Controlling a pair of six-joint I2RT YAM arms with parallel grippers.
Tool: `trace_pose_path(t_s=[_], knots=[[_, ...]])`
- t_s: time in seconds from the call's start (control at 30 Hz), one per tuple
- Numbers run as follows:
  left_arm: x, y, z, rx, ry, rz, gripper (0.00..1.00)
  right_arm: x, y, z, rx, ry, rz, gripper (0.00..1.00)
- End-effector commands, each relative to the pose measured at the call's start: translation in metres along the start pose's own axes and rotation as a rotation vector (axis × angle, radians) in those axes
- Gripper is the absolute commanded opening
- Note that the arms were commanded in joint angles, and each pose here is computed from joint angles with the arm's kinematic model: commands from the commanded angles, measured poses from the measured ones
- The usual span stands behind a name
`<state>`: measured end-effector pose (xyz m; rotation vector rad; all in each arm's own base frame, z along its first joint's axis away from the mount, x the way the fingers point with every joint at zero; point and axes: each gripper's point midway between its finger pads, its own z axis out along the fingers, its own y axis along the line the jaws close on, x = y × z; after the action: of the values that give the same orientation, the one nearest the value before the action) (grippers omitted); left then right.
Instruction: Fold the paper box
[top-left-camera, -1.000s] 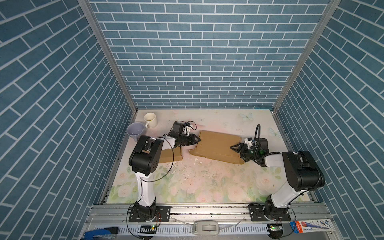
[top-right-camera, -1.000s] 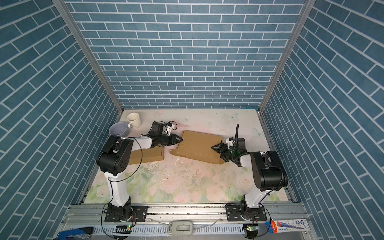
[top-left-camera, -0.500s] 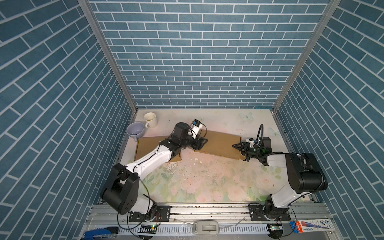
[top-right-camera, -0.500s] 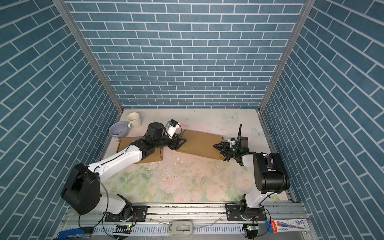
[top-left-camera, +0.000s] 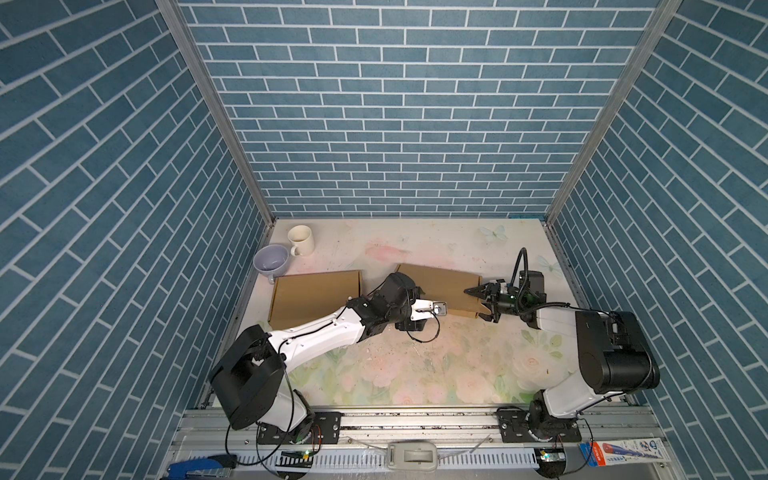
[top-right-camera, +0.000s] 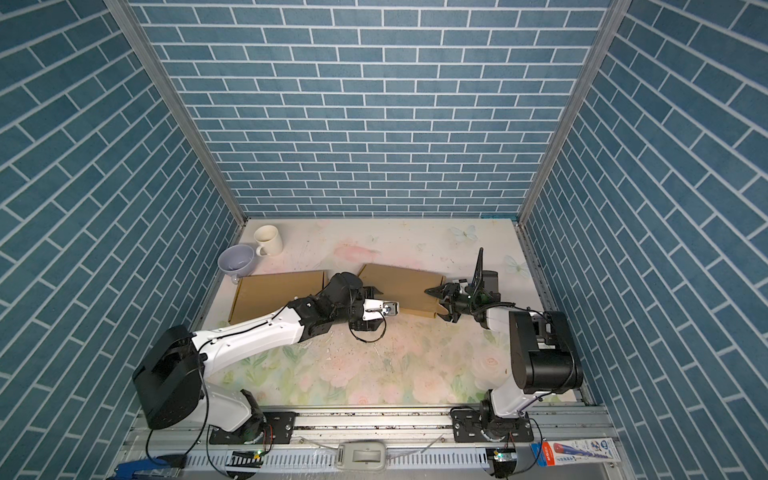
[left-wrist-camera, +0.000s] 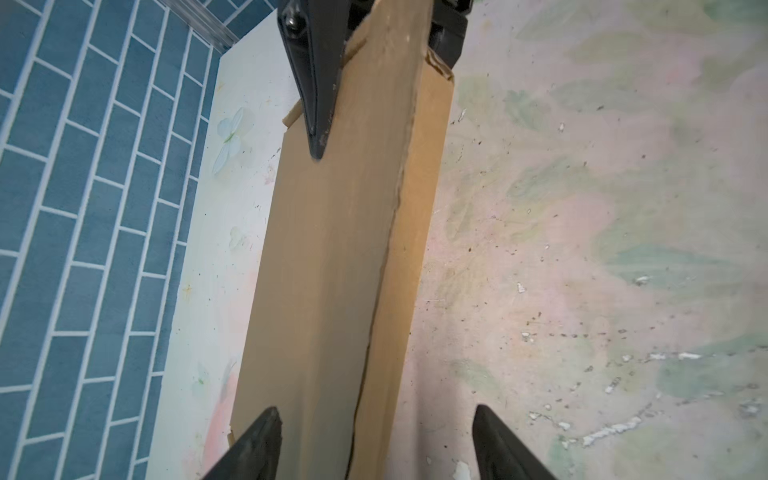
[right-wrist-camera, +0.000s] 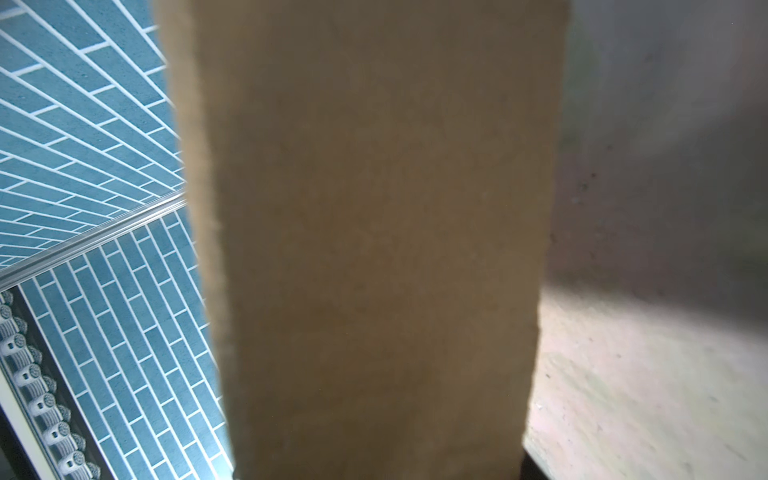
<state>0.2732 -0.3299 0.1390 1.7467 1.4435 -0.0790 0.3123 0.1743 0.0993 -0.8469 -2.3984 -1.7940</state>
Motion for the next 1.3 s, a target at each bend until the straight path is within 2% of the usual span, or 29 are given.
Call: trace_pose_path(t_s=[0.0,0.33,0.47,0.6,0.73,1.03,1.27], knots=[[0.007,0.001,0.012,-0.025,0.035,0.129,0.73,0.004,0.019,-0.003,-0.044,0.028,0.031,0.51],[0.020,0.020,0.035,-0.219,0.076,0.224,0.73,0.008,0.026,-0.003,-0.091,0.050,0.065,0.48],[0.029,0.032,0.044,-0.359,0.112,0.303,0.72,0.011,0.026,-0.004,-0.094,0.065,0.065,0.48],[0.030,0.049,0.048,-0.485,0.131,0.355,0.67,0.014,0.025,-0.004,-0.093,0.076,0.069,0.48],[0.029,0.059,0.048,-0.559,0.144,0.391,0.57,0.017,0.026,-0.006,-0.097,0.079,0.063,0.49],[0.028,0.060,0.037,-0.539,0.157,0.383,0.42,0.027,0.034,-0.013,-0.111,0.073,0.008,0.69],[0.032,0.059,0.016,-0.431,0.219,0.283,0.39,0.037,0.034,-0.032,-0.014,0.014,-0.076,0.75]])
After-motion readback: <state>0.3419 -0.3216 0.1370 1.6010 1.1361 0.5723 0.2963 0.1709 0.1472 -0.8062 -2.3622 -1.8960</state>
